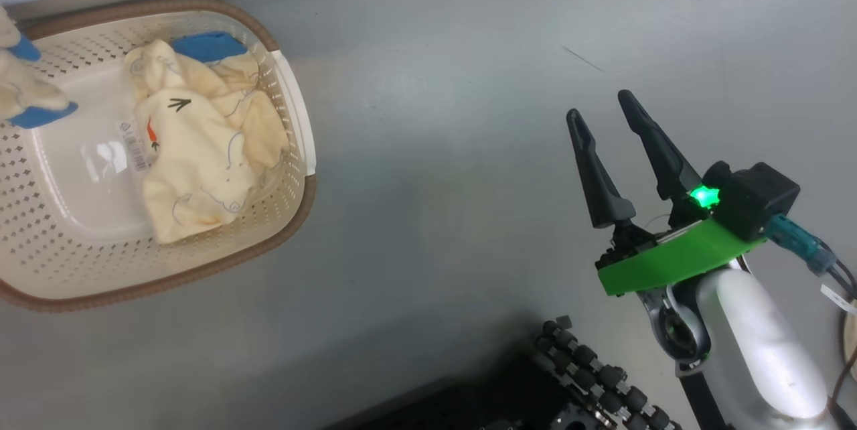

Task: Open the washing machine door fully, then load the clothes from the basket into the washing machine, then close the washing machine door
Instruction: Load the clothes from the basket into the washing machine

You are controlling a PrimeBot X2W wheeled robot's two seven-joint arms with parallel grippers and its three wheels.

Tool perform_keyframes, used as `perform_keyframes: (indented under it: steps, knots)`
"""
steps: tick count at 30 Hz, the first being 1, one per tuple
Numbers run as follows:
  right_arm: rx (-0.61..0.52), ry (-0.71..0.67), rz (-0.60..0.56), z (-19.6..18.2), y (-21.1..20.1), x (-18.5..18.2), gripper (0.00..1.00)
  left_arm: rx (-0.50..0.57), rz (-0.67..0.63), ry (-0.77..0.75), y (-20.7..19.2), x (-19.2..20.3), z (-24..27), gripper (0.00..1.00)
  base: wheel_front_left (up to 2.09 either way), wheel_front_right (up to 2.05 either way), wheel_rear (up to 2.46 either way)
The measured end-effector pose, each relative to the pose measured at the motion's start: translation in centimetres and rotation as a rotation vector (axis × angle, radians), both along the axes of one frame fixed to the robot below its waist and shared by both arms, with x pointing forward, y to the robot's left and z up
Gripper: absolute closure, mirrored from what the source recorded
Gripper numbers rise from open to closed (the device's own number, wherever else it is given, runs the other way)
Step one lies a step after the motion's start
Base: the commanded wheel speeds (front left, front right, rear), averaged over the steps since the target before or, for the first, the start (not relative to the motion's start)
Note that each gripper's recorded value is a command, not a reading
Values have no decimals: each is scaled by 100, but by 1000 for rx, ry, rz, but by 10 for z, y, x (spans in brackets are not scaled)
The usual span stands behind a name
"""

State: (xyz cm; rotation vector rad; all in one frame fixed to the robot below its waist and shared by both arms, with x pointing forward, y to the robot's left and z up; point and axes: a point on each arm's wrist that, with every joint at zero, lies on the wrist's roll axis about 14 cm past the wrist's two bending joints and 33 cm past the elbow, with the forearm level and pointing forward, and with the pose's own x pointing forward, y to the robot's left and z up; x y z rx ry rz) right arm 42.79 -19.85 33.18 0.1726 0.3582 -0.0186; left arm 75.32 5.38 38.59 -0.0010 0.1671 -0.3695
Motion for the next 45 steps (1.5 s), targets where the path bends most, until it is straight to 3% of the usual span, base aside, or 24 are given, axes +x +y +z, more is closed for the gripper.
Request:
perform_keyframes:
  steps: [9, 15, 16, 17, 18, 31, 45]
  knots:
    - [20, 5, 7, -3, 5, 2, 0, -42, -20, -338, -11, 23, 75, 100, 0, 0, 0]
    - [24, -4, 2, 0, 4, 3, 0, -57, 10, -274, -5, 27, 58, 100, 0, 0, 0]
    - [25, -2, 1, 0, 4, 3, 0, -52, 12, -257, -4, 26, 53, 67, 0, 0, 0]
    - [25, -1, 1, 0, 4, 3, 0, -49, 17, -240, -3, 26, 48, 18, 0, 0, 0]
    - [27, -2, 2, 0, 4, 3, 0, -55, 21, -222, -3, 24, 44, 0, 0, 0, 0]
    - [37, -66, 12, 18, 9, 14, 0, -46, 53, -136, 10, -4, 33, 0, 0, 0, 0]
    - [45, -165, 33, 52, 17, 27, 0, -83, 77, -167, 28, -54, 61, 0, 0, 0, 0]
